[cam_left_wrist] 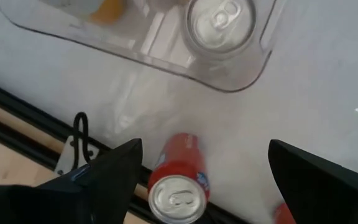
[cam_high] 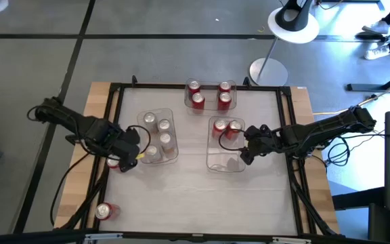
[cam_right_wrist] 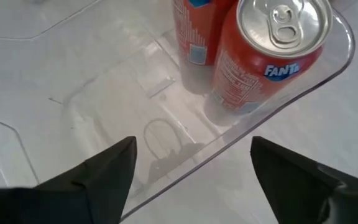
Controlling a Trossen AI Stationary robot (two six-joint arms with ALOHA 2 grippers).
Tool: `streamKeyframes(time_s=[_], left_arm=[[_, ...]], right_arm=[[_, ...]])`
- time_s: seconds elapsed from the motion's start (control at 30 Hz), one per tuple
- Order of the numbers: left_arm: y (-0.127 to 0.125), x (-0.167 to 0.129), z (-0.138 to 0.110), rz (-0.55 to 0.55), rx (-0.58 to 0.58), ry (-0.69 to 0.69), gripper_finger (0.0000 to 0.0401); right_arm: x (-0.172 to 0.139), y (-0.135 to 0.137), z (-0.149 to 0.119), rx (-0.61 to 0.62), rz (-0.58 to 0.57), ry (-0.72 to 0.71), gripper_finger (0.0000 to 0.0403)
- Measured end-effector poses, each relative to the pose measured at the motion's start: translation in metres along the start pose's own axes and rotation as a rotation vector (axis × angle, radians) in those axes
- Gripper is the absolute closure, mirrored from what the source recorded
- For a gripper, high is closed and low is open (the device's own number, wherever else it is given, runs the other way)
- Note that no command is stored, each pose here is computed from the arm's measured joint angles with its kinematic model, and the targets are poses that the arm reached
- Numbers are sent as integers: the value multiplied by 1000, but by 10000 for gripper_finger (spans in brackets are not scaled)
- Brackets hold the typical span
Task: Sort soda cans
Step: Put the top red soda can into the right transparent bin
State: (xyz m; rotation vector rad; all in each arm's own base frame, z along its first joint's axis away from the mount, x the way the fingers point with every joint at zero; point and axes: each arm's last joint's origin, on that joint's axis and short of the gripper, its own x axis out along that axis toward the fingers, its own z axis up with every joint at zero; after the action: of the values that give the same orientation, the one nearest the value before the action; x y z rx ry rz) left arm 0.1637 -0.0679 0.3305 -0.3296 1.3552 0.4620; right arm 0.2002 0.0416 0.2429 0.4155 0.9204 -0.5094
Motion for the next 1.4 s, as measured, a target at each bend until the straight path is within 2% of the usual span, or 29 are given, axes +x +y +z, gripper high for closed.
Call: streamKeyframes(time_s=[0.13,0.23,0.33,0.47,0.6,0.87,1.03,1.27,1.4], left_arm=[[6,12,-7,26,34,23,65],[13,20,-11,6,59,51,65],[19,22,-17,-38,17,108,65],[23,19,-29,-76,2,114,65],[22,23,-39,-66,26,123,65],[20,48,-59,-36,105,261,65],[23,58,-67,-16,133,274,65],[20,80,-71,-56,159,249,65],[19,81,-70,-47,160,253,71]], right_arm=[[0,1,1,5,22,5,88],[0,2,1,7,33,3,91],[0,2,1,-16,34,1,93],[0,4,3,-55,47,-15,93],[0,4,3,-75,52,-20,93],[-1,9,7,-59,106,-57,94],[-2,13,11,-65,165,-78,94],[-1,13,10,-68,166,-76,94],[-1,13,11,-90,159,-83,94]])
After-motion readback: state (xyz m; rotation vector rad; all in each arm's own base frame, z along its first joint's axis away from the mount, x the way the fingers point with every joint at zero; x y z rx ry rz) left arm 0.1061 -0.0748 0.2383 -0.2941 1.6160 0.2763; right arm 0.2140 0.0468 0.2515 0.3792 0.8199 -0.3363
